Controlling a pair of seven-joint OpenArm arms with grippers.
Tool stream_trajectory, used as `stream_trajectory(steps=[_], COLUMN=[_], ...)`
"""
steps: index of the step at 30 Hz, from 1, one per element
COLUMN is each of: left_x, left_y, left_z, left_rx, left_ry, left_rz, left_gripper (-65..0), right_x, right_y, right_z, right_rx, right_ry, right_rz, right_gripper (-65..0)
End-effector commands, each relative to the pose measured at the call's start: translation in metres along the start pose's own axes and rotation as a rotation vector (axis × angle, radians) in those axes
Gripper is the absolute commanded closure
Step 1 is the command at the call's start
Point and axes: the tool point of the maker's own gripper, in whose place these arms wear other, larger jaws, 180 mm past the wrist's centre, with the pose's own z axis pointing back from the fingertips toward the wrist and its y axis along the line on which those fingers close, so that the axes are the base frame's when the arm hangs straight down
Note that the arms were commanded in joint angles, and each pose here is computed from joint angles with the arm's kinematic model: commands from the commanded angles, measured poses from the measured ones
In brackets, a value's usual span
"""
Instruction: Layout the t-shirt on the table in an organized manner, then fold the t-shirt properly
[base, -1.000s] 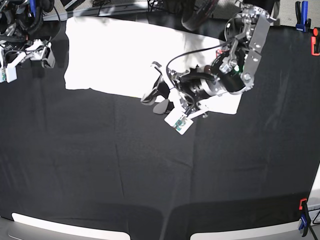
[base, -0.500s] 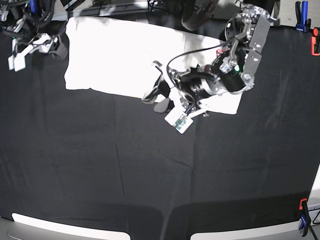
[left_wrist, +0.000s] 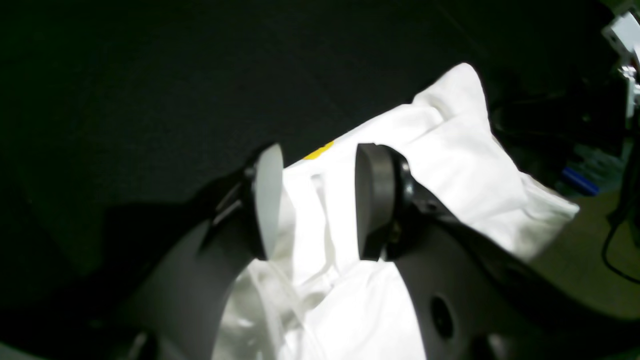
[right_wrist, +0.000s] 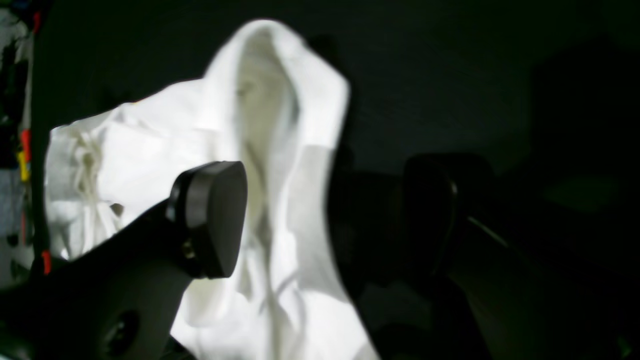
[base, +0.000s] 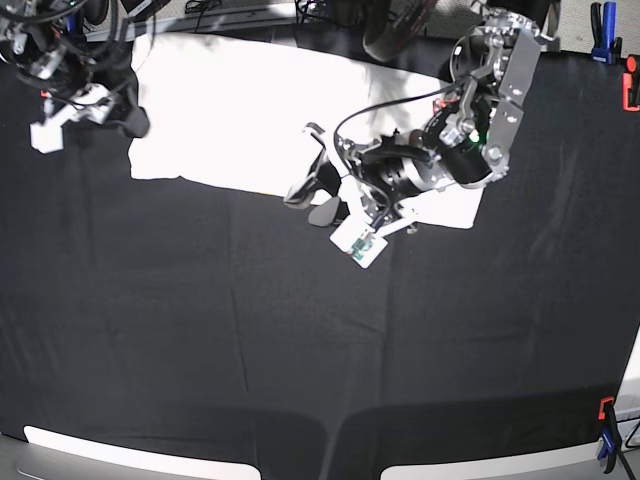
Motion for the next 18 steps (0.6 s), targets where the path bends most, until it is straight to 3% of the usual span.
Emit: stream_trajectory(steps=[1,11,18], left_x=[0.018,0.018,0.017], left_y=[-0.003,-0.003,-0.003], left_z=[0.002,0.002,0.002], left_rx=[-0.010,-0.010,-0.010], left_ry=[-0.059,-0.058,-0.051], left_rz=[-0.013,-0.013,-0.013], left_gripper=[-22.2,-22.2,-22.2], right_x=[-0.005,-0.043,-0.049], right_y=[0.002,0.060,0.045], right_z=[-0.002,-0.043,-0.041], right_rx=[0.002,0.172,0.105], right_ry=[0.037,0.214,0.254], right_rz=[0.023,0.115,0.147], right_gripper=[-47.0,-47.0,-47.0])
